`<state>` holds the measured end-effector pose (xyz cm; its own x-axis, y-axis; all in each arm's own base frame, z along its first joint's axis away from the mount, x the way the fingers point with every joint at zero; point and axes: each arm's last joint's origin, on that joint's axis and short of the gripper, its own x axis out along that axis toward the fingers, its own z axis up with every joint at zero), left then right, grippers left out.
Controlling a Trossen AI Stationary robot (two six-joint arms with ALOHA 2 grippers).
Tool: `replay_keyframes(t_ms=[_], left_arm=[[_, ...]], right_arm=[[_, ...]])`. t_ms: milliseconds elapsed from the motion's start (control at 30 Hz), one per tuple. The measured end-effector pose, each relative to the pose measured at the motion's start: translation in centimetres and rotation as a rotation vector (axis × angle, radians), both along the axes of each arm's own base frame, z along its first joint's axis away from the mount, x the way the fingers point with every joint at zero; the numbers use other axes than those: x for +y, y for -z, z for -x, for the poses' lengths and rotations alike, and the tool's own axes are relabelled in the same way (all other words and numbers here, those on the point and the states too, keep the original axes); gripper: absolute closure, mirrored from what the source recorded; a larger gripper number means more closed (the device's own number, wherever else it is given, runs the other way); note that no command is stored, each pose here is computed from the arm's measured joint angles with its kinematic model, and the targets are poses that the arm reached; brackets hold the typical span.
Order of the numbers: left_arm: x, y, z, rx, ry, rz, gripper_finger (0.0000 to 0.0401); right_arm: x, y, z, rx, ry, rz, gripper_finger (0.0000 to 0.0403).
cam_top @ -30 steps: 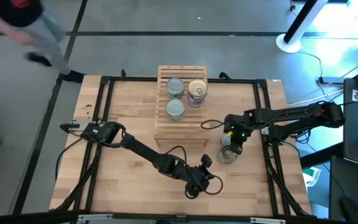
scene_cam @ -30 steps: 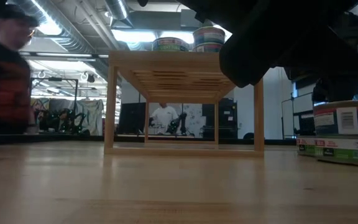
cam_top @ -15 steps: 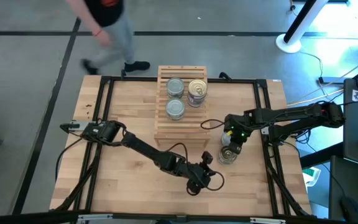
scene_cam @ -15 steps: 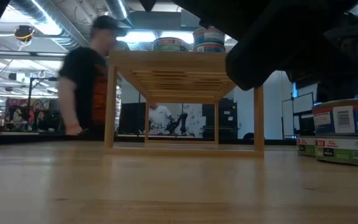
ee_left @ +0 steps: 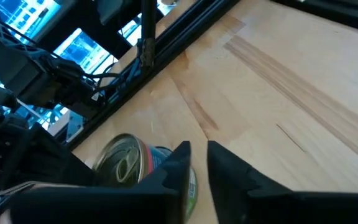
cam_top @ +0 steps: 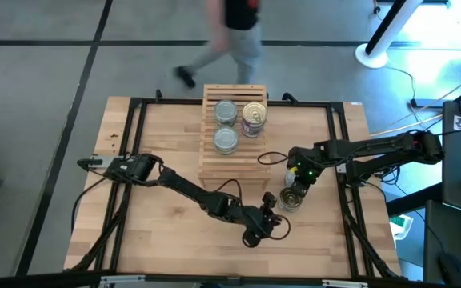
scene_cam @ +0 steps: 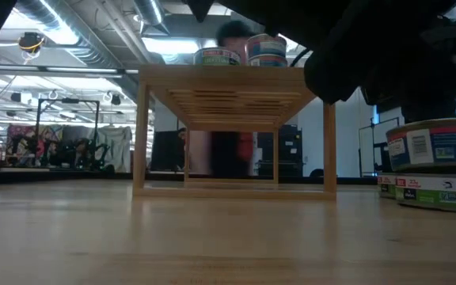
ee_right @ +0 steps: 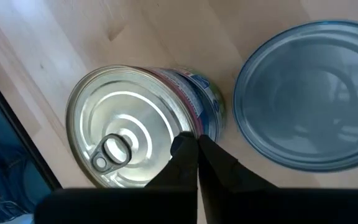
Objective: Stack canned seafood by type on shelf
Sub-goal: Put the blue tuna can on the shelf aligned with other blue tuna can
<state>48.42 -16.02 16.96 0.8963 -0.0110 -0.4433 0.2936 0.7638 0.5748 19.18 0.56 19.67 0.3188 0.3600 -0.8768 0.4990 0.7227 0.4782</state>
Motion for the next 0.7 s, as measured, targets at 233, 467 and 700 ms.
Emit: replay_keyframes(t_ms=[233, 467, 700], left_arm=[[0.3, 0.1, -0.1, 0.006, 0.006, -0.022, 0.0266], [1.0, 0.3, -0.3, 0.018, 0.016, -0.077, 0.0208], [1.6, 0.3, -0.4, 0.018, 0.021, -0.11, 0.0188]], right_arm=[[0.0, 0.0, 0.0, 0.008, 0.022, -0.009, 0.0401], [0.1, -0.1, 0.0, 0.007, 0.011, -0.045, 0.0401], [0.2, -0.1, 0.0, 0.002, -0.01, -0.091, 0.0402]])
